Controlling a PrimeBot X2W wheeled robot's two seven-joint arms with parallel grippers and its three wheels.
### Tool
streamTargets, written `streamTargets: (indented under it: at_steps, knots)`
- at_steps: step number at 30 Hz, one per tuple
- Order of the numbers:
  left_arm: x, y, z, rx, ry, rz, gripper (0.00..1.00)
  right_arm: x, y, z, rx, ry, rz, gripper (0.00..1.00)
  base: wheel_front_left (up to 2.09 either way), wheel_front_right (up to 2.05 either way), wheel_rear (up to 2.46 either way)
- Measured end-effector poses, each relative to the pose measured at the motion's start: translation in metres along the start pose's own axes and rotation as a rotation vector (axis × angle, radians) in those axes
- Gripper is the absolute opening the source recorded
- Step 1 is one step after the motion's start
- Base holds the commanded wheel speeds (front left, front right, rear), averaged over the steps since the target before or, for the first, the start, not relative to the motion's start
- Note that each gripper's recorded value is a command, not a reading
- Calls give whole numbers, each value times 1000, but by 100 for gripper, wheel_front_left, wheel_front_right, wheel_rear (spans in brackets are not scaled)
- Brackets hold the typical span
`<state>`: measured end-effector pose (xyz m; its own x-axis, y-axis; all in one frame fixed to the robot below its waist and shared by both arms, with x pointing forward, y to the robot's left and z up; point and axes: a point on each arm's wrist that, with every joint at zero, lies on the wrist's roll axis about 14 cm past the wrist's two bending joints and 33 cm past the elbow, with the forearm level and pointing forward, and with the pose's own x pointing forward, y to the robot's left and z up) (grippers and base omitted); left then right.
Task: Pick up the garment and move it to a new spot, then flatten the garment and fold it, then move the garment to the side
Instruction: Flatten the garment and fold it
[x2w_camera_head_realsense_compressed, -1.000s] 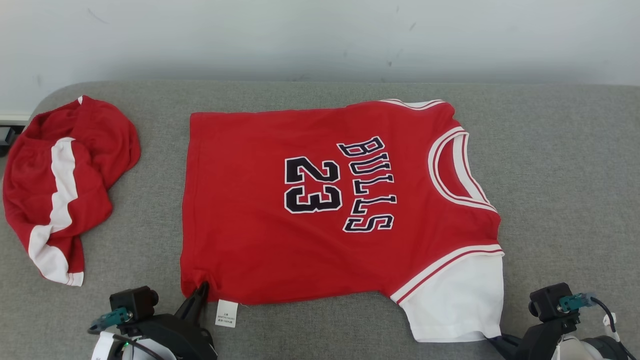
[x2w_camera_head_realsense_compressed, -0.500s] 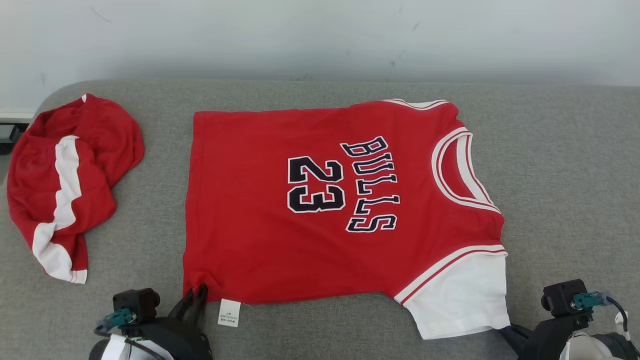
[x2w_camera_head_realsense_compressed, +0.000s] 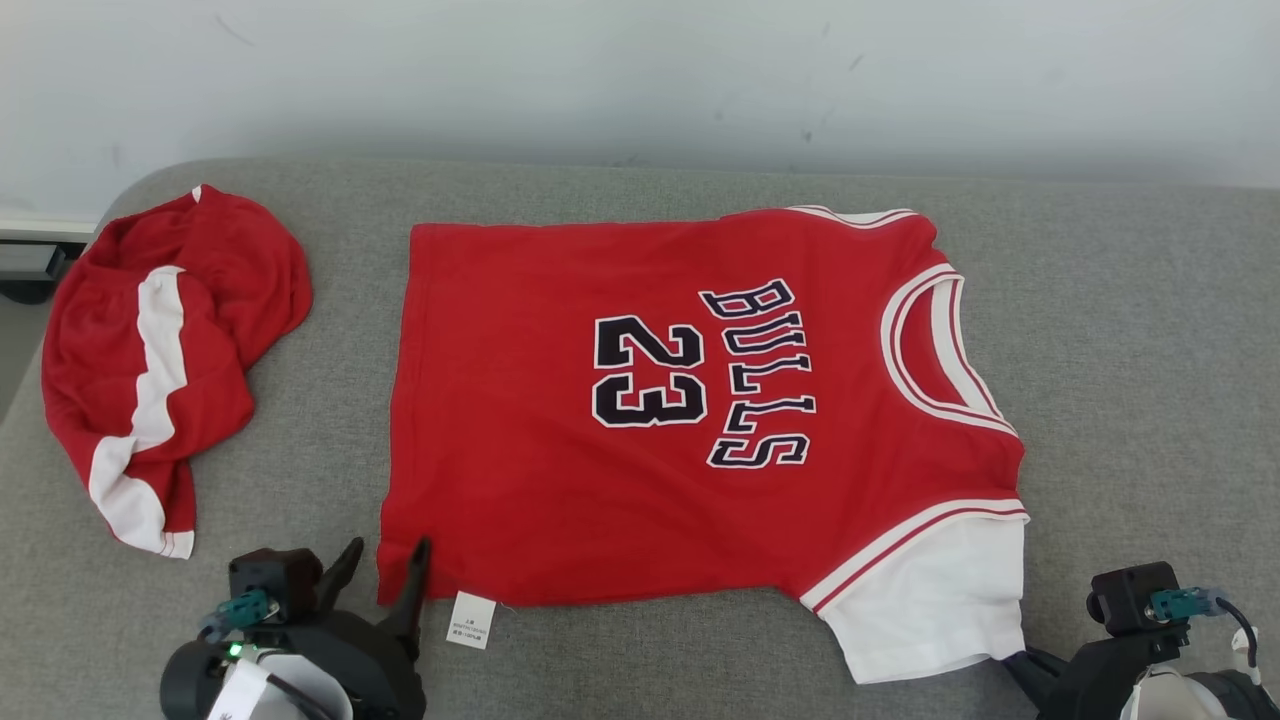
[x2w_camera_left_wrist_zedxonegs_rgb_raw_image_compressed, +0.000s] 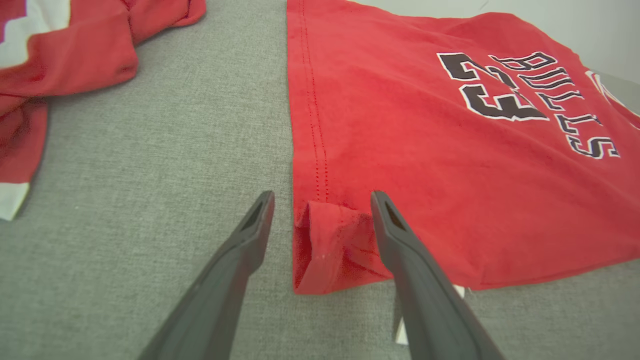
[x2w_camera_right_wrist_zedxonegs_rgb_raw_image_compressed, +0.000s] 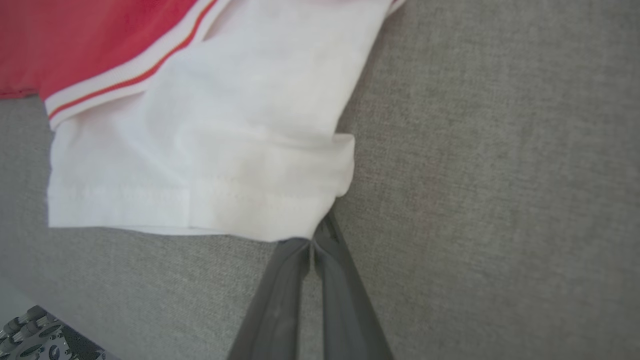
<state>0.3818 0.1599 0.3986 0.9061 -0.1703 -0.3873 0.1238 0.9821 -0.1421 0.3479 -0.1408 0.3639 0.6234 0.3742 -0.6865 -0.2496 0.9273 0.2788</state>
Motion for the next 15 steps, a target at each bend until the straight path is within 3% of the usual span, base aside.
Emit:
streamTargets:
  at_steps: [15]
  knots:
    - [-7, 0, -36, 65, 220, -20, 100, -1, -3, -3, 15, 0, -8, 0, 0, 0, 0]
